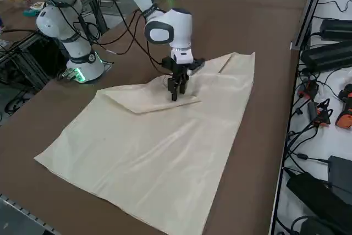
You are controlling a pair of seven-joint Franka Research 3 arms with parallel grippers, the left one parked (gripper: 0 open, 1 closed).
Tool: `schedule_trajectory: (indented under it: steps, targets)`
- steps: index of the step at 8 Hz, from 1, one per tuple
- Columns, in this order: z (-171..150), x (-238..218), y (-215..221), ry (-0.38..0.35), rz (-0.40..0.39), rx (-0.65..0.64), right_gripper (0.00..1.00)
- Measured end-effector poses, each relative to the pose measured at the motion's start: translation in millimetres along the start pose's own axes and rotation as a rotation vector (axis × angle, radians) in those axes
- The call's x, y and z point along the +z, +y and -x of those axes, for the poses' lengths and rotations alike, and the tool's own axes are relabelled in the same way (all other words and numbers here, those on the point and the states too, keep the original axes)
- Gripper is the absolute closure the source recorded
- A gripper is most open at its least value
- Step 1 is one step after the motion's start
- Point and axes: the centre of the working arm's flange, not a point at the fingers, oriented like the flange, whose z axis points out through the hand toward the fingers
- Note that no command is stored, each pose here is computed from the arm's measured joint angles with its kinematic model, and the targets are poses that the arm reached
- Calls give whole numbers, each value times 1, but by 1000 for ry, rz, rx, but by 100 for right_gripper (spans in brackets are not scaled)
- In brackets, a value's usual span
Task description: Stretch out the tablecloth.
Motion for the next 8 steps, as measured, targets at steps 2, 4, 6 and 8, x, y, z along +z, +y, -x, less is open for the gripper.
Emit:
schedule_trajectory:
  steps: [2, 4, 6, 8]
  targets:
    - [-1, 1, 2, 0, -1, 5, 25]
    - [-2, 1, 4, 2, -2, 8, 35]
    - [-3, 1, 5, 4, -2, 10, 62]
    - [-3, 1, 7, 3, -2, 15, 75]
